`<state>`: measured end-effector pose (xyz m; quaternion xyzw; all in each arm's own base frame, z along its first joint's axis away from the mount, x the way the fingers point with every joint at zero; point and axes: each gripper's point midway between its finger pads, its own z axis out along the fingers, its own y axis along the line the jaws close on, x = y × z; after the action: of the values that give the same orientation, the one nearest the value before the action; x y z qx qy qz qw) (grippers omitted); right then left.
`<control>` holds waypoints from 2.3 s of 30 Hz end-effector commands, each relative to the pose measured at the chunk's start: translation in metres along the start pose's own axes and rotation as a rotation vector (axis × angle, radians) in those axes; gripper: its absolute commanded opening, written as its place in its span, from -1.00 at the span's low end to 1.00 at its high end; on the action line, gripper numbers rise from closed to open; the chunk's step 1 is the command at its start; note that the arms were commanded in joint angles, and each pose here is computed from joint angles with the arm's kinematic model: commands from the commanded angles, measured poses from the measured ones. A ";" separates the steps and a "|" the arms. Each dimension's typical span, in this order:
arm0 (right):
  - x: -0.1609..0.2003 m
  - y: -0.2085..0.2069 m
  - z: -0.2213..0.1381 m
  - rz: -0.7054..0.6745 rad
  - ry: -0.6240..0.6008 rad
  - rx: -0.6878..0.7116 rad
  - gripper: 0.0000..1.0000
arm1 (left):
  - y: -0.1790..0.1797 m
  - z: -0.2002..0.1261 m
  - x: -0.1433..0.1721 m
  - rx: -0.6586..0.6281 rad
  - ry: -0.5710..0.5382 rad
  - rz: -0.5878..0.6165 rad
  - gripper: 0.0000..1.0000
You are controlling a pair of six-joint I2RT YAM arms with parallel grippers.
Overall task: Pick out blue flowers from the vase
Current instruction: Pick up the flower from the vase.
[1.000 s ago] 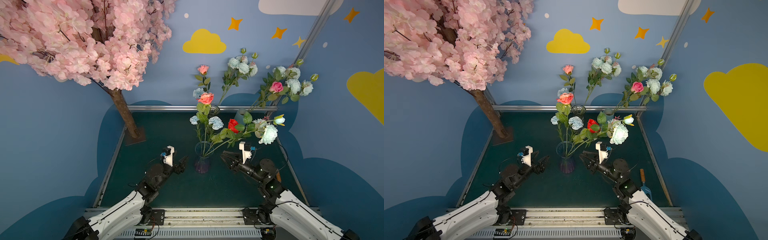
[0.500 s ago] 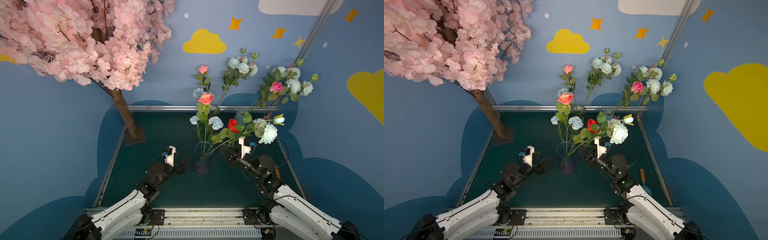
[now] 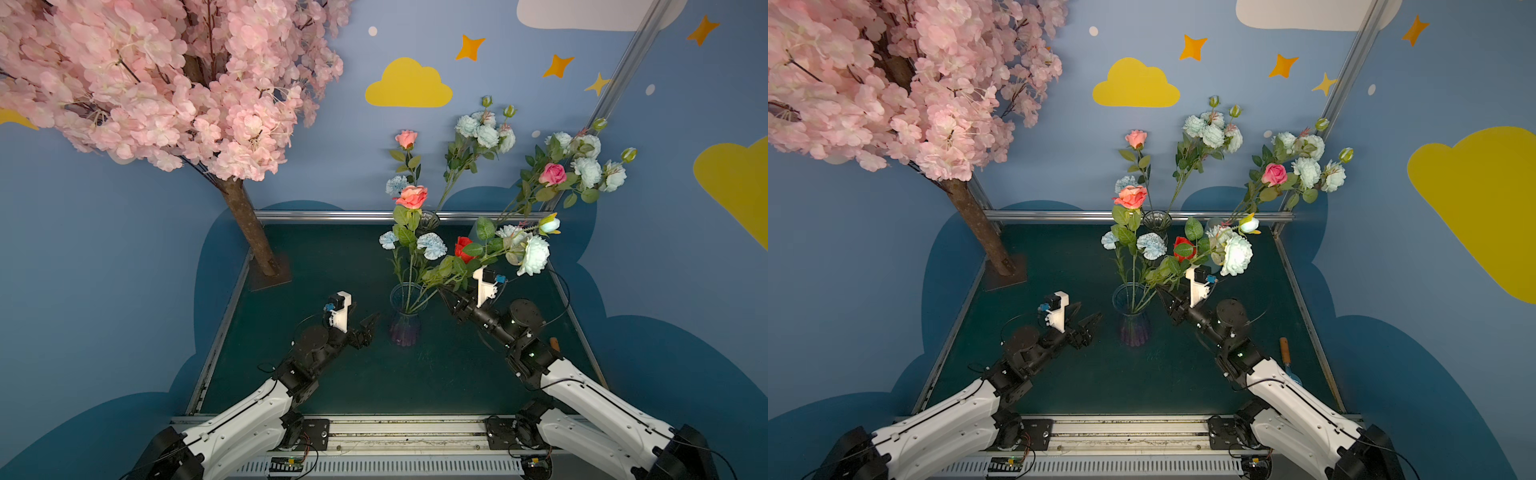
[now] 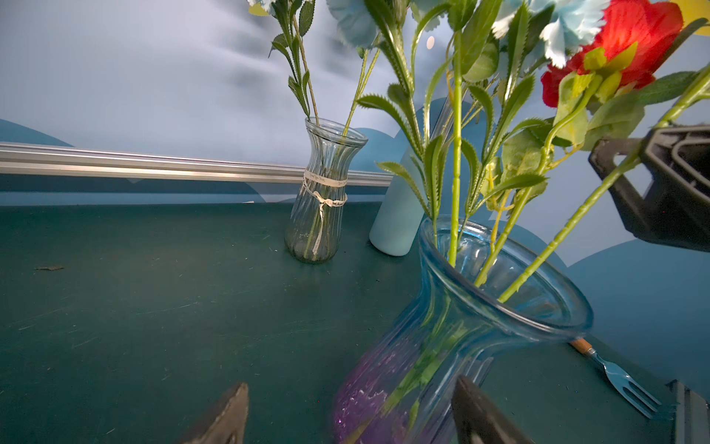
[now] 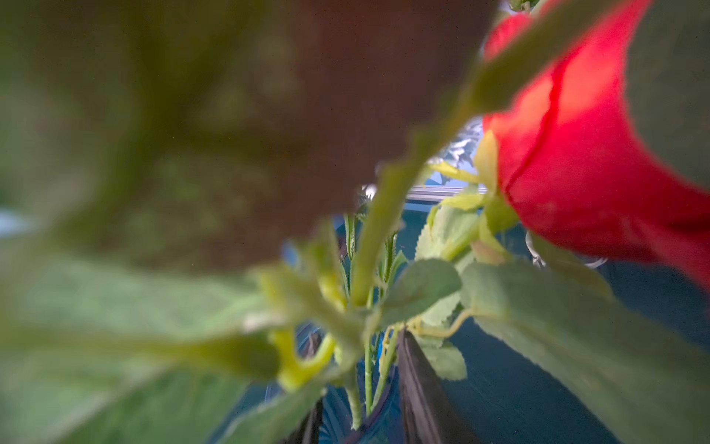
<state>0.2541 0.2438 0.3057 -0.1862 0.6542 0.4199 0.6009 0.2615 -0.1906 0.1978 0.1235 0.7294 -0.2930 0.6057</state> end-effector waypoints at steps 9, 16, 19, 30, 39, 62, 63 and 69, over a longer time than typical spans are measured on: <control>-0.021 0.014 0.006 -0.021 -0.031 -0.050 -0.87 | -0.003 0.001 -0.008 0.016 -0.030 -0.007 0.66; -0.050 0.030 0.004 -0.073 0.001 -0.048 -1.00 | -0.003 0.002 -0.008 0.014 -0.027 -0.008 0.66; -0.062 0.035 0.001 -0.092 0.014 -0.038 -1.00 | -0.003 0.002 -0.008 0.015 -0.028 -0.008 0.66; -0.109 0.063 -0.016 -0.151 0.010 -0.072 -1.00 | -0.003 0.004 -0.008 0.013 -0.023 -0.012 0.66; -0.148 0.080 -0.049 -0.158 -0.022 -0.054 -1.00 | -0.002 0.007 -0.006 0.012 -0.013 -0.015 0.66; -0.122 0.003 -0.123 -0.169 0.243 0.478 -1.00 | -0.002 0.010 -0.004 0.011 -0.001 -0.024 0.66; -0.119 -0.001 -0.124 -0.171 0.249 0.494 -1.00 | -0.003 0.010 -0.004 0.011 0.000 -0.025 0.66; -0.125 0.002 -0.127 -0.175 0.193 0.479 -1.00 | -0.002 0.010 -0.004 0.009 0.000 -0.025 0.66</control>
<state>0.2017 0.1238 0.4204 -0.1308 0.7683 0.2034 0.5926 0.2657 -0.1957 0.1819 0.1230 0.7466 -0.2933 0.5844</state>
